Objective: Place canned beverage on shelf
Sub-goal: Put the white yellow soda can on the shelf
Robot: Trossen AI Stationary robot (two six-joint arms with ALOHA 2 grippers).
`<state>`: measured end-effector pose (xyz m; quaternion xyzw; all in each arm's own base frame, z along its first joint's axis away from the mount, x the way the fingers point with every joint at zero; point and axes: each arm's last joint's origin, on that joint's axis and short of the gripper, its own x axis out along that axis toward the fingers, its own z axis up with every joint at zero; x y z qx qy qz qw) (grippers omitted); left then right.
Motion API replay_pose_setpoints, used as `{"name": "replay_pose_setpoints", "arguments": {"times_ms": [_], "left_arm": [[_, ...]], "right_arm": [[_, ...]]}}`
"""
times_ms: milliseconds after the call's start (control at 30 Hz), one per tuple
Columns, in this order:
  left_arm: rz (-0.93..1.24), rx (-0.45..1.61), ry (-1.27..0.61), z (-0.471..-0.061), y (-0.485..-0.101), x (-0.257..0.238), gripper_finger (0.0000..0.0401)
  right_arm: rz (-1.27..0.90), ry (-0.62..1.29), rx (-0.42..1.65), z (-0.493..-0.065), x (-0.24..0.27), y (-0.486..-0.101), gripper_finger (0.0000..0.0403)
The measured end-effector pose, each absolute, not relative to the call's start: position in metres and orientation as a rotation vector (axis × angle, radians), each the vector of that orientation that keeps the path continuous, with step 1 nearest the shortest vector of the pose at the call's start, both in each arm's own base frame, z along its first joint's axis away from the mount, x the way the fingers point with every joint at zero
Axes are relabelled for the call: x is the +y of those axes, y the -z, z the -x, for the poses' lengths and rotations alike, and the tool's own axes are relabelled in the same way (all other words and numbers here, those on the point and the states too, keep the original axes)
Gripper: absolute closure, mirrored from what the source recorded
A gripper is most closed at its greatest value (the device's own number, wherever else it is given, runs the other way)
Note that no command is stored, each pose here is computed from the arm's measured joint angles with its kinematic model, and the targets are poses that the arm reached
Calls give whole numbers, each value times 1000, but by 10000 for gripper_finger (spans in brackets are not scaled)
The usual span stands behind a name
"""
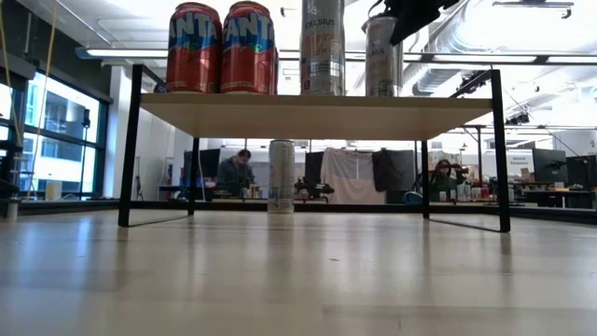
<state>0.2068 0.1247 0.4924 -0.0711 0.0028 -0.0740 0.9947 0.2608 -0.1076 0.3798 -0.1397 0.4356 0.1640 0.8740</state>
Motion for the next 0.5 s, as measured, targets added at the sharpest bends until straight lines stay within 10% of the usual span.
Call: {"name": "replay_pose_setpoints", "arguments": {"times_ms": [500], "left_arm": [[132,-19,149,-207,-495,125,401]], "right_arm": [[258,-317,904,-262,-108,-380,108]]}}
